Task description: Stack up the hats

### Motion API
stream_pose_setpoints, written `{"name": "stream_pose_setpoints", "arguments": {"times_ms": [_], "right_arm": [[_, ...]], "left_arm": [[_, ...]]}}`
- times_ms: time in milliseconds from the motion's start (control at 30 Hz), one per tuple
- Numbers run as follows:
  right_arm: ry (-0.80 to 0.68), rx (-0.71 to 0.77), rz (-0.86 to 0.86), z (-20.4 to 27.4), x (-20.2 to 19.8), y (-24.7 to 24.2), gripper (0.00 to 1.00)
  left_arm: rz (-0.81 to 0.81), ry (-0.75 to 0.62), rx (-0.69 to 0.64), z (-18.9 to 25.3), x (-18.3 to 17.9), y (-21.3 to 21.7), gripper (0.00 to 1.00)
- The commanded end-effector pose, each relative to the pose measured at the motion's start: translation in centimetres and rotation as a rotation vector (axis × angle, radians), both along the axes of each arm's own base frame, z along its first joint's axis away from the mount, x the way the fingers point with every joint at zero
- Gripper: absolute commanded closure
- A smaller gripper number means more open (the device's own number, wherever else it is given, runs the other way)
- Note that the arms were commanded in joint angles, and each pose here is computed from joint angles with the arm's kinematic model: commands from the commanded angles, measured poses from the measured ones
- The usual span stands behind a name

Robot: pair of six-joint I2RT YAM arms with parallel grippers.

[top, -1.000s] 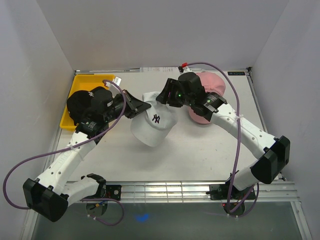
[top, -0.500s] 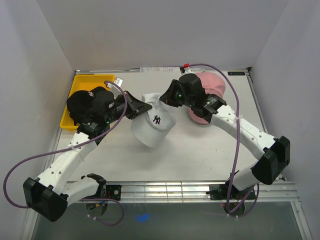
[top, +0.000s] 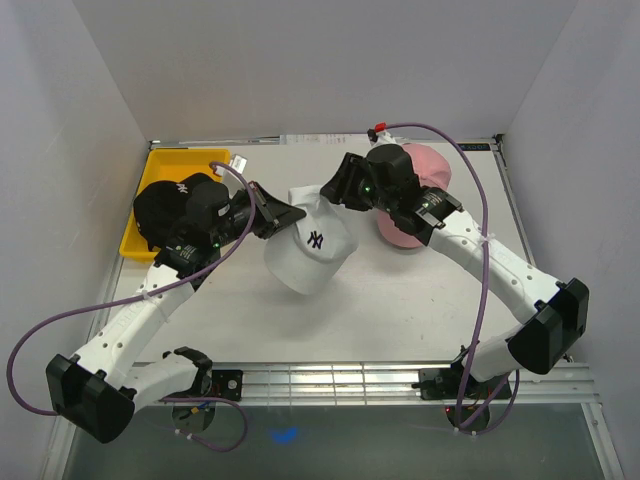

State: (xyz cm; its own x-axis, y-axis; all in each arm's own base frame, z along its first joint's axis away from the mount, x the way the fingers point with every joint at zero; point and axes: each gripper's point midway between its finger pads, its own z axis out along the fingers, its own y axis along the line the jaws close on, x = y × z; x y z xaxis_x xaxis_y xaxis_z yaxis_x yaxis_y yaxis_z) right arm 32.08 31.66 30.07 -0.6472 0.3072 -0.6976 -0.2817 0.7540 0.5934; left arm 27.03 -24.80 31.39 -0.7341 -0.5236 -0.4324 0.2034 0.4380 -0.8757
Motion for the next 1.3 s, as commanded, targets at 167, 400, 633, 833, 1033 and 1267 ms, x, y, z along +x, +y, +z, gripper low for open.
{"name": "stream_pose_setpoints", "arguments": {"times_ms": [167,400,633,833,1033,1267], "right_arm": [[-0.156,-0.007,-0.055,7.5,-0.6,-5.9,0.41],[-0.192,0.091,-0.074,10.7,-2.2,-11.3,0.36],[-0.151,0.171,0.034,10.4,-3.8,-12.4,0.30],[-0.127,0.242,0.064,9.8,-4.1,-14.7,0.25],[-0.102,0.300,0.010,9.0,-3.6,-19.3,0.23],[-0.072,0.361,-0.035,6.7,-2.7,-21.6,0.17]], "left_arm": [[0.021,-0.114,-0.137,4.5,1.1,-0.7,1.00],[0.050,-0.181,-0.294,9.4,2.6,-1.6,1.00],[0.048,-0.249,-0.386,13.4,4.7,-5.0,1.00],[0.055,-0.264,-0.505,15.3,6.5,-8.1,1.00],[0.076,-0.251,-0.576,15.2,8.2,-12.4,1.00],[0.082,-0.251,-0.655,14.2,9.9,-15.7,1.00]]}}
